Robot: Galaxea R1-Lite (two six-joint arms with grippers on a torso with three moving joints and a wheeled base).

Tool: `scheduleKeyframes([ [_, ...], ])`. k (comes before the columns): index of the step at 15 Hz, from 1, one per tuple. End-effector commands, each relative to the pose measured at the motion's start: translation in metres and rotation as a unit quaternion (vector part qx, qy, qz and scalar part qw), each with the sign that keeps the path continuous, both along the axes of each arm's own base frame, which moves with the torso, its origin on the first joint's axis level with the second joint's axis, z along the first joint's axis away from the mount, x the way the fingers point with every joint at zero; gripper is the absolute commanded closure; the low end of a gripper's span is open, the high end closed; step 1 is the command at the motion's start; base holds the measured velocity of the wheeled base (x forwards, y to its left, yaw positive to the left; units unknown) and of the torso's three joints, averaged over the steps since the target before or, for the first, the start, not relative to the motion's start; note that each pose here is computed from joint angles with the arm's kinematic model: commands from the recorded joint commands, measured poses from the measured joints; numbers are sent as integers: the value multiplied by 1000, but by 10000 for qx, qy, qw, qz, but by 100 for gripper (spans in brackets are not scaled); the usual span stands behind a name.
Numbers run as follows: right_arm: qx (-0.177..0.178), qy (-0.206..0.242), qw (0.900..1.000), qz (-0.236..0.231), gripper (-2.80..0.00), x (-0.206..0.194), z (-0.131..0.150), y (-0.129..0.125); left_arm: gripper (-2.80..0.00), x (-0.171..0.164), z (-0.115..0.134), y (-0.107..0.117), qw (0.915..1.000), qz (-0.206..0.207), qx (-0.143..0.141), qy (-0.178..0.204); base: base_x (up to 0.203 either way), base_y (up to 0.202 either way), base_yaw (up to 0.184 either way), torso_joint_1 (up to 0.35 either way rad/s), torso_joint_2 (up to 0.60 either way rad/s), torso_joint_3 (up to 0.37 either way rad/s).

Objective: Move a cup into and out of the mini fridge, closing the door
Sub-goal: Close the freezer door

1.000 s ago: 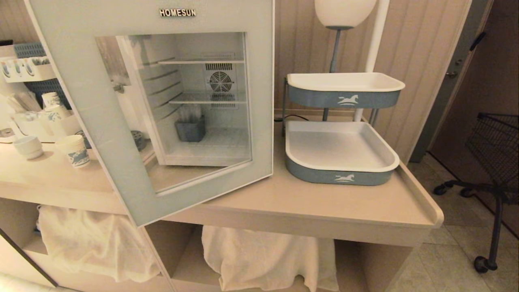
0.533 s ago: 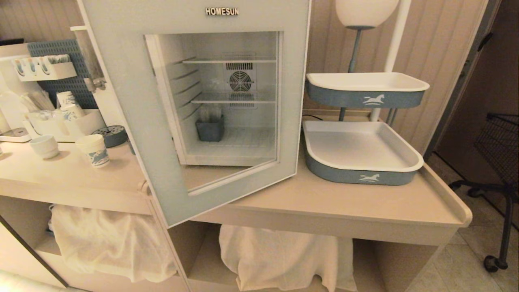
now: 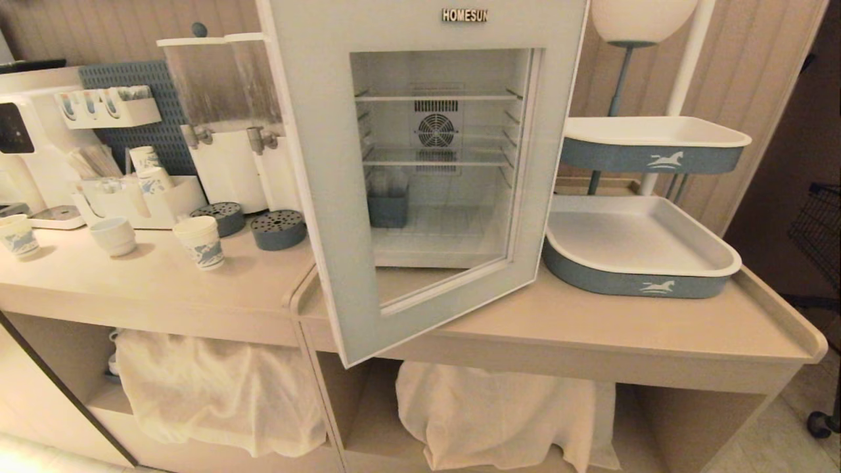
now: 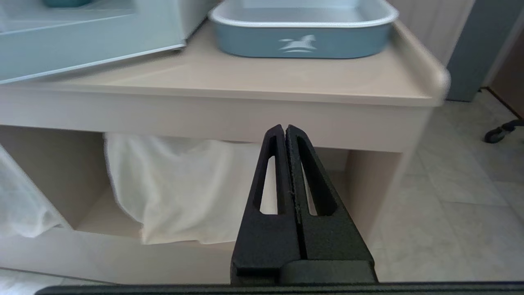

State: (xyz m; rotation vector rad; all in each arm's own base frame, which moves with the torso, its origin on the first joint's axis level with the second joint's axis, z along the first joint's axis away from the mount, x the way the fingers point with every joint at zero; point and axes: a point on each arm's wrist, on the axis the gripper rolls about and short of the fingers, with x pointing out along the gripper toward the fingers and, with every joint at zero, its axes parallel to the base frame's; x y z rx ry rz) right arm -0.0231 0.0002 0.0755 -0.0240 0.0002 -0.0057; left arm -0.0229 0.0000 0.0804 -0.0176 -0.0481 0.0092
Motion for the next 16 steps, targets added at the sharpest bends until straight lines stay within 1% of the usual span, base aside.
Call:
scheduleKeyframes([
  [1, -6, 4, 10000, -2, 0, 0, 0, 0, 0, 1, -5, 0, 10000, 5, -4, 87, 0, 196, 0, 5, -2, 5],
  [7, -32, 276, 9996, 19, 0, -2, -1, 0, 0, 1, -5, 0, 10000, 5, -20, 87, 0, 196, -1, 0, 4, 2],
  [8, -68, 258, 9996, 37, 0, -2, 1, 0, 0, 1, -5, 0, 10000, 5, -20, 87, 0, 176, 0, 2, -2, 4],
  [9, -88, 183, 9998, 62, 0, -3, 13, 0, 0, 1, -5, 0, 10000, 5, -20, 87, 0, 141, 1, 3, 6, 1],
  [10, -39, 36, 9999, 99, 0, -4, 35, 0, 0, 1, -5, 0, 10000, 5, -20, 87, 0, 92, 1, -2, 2, 2],
  [11, 54, -104, 9998, 162, 0, -4, 66, 1, 0, 1, -5, 0, 10000, 5, -14, 87, 0, 0, 0, 0, 0, 0],
  [12, 172, -118, 9995, 254, 0, 3, 98, 1, 0, 1, -5, 0, 10000, 5, -20, 87, 0, 0, 0, 0, 0, 0],
  [13, 318, -52, 9986, 416, 0, 18, 134, 1, 0, 1, -5, 0, 10000, 5, -20, 89, 0, 0, 0, 0, 0, 0],
  [14, 435, 90, 9969, 643, 0, 37, 163, 2, 0, 1, -5, 0, 10000, 5, -20, 87, 0, 0, 0, 0, 0, 0],
  [15, 529, 251, 9937, 952, 0, 59, 185, 5, 0, 1, -5, 0, 10000, 5, -20, 87, 0, 0, 0, 0, 0, 0],
  [16, 612, 475, 9866, 1438, 0, 85, 203, 9, 0, 1, -5, 0, 10000, 5, -20, 87, 0, 0, 0, 0, 0, 0],
])
